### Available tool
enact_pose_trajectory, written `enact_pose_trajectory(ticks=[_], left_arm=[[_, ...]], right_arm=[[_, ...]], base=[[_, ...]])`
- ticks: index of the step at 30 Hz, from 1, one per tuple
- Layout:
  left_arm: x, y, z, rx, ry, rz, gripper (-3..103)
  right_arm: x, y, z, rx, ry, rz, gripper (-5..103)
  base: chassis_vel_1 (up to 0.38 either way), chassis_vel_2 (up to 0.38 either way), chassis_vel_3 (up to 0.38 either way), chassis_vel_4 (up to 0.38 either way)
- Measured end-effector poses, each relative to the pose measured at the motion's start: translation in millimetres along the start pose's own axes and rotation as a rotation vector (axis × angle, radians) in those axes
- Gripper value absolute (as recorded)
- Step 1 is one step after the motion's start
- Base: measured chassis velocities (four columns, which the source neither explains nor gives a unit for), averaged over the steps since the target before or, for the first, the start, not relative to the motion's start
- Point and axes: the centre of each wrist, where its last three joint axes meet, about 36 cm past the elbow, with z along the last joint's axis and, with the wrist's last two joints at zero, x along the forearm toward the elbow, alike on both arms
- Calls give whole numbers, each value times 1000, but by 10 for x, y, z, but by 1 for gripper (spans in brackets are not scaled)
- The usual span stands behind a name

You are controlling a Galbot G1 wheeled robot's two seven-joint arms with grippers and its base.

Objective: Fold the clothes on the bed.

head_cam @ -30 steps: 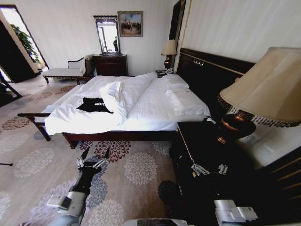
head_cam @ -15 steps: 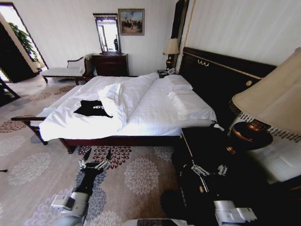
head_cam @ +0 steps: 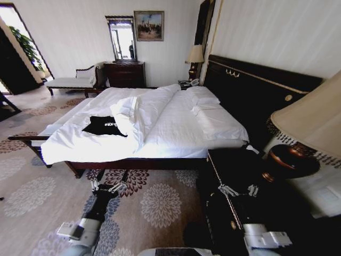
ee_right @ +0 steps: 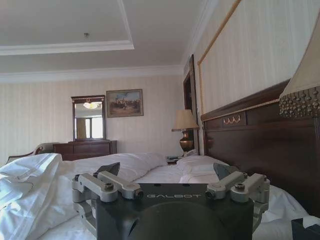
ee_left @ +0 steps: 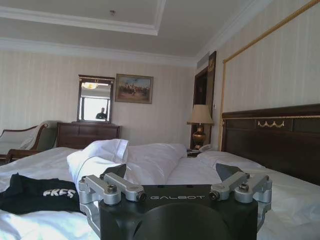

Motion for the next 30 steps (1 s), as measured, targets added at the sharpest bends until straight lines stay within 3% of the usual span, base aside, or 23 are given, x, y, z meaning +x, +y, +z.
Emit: enact_pose_trajectory(ticks=[7, 12, 30], left_arm=[[-85, 169, -36, -20, 6, 13, 100], [-115, 239, -83, 3, 19, 28, 100], [-20, 109, -16, 38, 37, 34, 100]], right_arm=[[-50, -159, -3, 3, 1, 4, 100], [-76, -254, 11, 30, 1, 6, 100], [-88, -332, 61, 37, -4, 22, 100]], base=[[-101, 92, 108, -95], [-83, 78, 64, -90], [-104, 94, 99, -89]])
